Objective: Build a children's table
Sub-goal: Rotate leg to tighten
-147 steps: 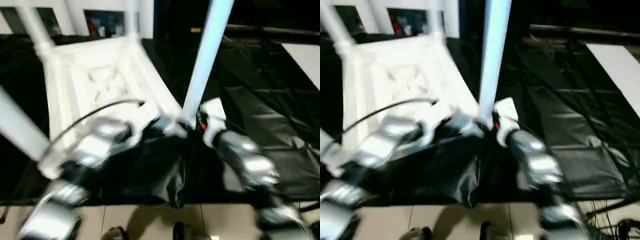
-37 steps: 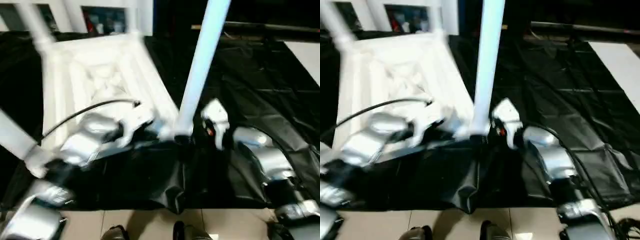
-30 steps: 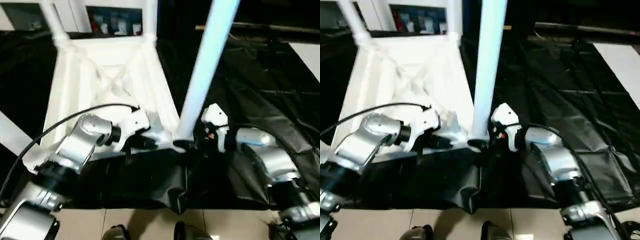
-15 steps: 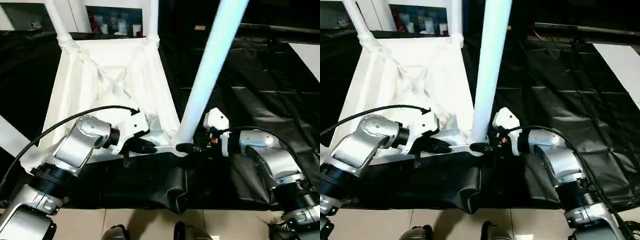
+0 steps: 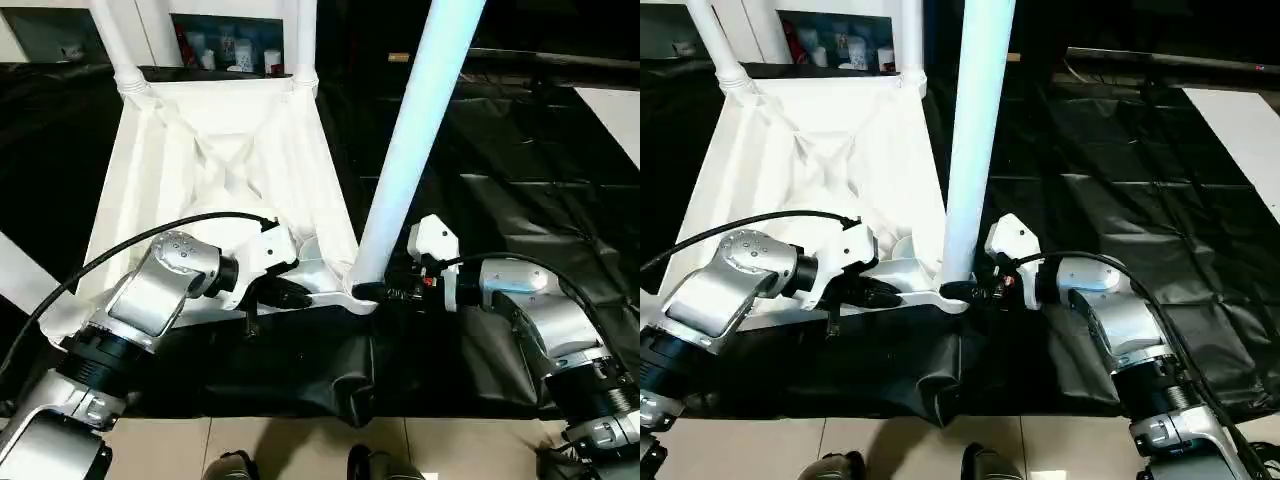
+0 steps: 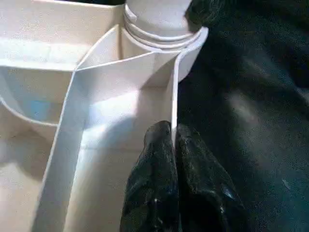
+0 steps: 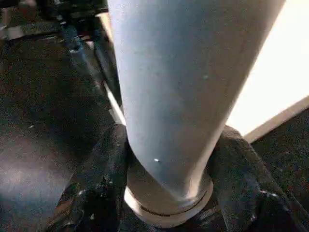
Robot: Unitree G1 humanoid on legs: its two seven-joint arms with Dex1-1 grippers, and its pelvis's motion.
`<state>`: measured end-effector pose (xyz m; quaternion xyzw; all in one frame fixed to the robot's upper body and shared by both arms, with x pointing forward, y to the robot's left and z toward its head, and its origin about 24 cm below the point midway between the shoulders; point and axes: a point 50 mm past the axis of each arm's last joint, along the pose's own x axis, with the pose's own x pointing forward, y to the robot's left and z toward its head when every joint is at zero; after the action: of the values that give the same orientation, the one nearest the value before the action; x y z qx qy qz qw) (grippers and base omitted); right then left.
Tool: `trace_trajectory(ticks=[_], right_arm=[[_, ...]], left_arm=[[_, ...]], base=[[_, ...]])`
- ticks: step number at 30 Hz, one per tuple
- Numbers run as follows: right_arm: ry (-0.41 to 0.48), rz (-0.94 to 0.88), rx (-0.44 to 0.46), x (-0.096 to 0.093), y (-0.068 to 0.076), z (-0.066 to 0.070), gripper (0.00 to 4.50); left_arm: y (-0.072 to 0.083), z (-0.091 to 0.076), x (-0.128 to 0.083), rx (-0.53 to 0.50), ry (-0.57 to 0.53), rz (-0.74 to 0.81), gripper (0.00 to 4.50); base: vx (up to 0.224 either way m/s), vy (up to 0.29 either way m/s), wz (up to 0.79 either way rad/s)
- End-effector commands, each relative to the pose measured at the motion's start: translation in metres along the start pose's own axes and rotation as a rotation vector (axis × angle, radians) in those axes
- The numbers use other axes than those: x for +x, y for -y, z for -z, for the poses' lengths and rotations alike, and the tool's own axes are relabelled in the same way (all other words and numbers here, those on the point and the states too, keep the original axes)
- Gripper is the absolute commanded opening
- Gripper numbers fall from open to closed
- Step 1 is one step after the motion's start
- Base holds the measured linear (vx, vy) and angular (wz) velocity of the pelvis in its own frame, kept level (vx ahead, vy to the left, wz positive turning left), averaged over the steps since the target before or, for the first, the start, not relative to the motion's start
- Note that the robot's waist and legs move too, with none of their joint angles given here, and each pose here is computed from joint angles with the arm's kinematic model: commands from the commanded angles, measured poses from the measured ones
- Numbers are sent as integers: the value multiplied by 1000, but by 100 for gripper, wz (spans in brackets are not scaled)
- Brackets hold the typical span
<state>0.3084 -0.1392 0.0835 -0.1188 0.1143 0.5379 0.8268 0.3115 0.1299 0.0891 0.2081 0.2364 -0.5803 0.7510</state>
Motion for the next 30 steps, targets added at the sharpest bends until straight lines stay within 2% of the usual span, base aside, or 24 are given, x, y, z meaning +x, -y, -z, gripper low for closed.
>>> trace_trajectory(ticks=[1, 4, 11, 12, 13, 14, 16, 17, 19, 21, 23, 25, 26, 29, 30], right_arm=[[-104, 85, 74, 8, -2, 23, 206], [-100, 175, 122, 18, -2, 27, 205], [-86, 352, 221, 38, -4, 29, 204], [-90, 466, 281, 43, -1, 30, 203], [-90, 489, 295, 44, 0, 30, 203], [-83, 608, 366, 48, 4, 32, 203], [-70, 713, 437, 52, 7, 33, 201], [-53, 803, 517, 57, 8, 34, 201], [-52, 834, 548, 59, 8, 34, 201], [-47, 819, 520, 65, 7, 30, 200], [-48, 761, 453, 72, 5, 25, 200], [2, 669, 362, 73, 4, 15, 200], [36, 636, 324, 69, 5, 10, 255], [65, 623, 298, 65, 7, 5, 271], [78, 599, 279, 57, 12, 3, 278]], left_arm=[[1, 12, 16, -66, -51, -45, 0], [-7, 6, 27, -113, -30, -151, 0], [-16, -7, 44, -173, -11, -276, 0], [-18, -11, 50, -185, -8, -304, 0], [-18, -12, 51, -187, -8, -308, 0], [-20, -16, 56, -187, -3, -332, 0], [-21, -20, 60, -182, 1, -351, 0], [-23, -23, 63, -170, -4, -361, 0], [-23, -24, 64, -166, -7, -367, 0], [-24, -25, 65, -163, -9, -373, 0], [-25, -26, 65, -154, -11, -370, 0], [-25, -25, 62, -129, -18, -362, 0], [-25, -24, 61, -124, -17, -353, 0], [-24, -23, 60, -92, -10, -326, 0], [-23, -21, 57, -84, -14, -310, 0]], base=[[0, 0, 0], [-17, 1, 0], [-14, 1, 0], [0, 0, 0], [0, 0, 0], [0, 0, 0], [0, 0, 0], [0, 0, 0], [0, 0, 0], [0, 0, 0], [0, 0, 0], [0, 0, 0], [0, 0, 0], [0, 0, 0], [0, 0, 0]])
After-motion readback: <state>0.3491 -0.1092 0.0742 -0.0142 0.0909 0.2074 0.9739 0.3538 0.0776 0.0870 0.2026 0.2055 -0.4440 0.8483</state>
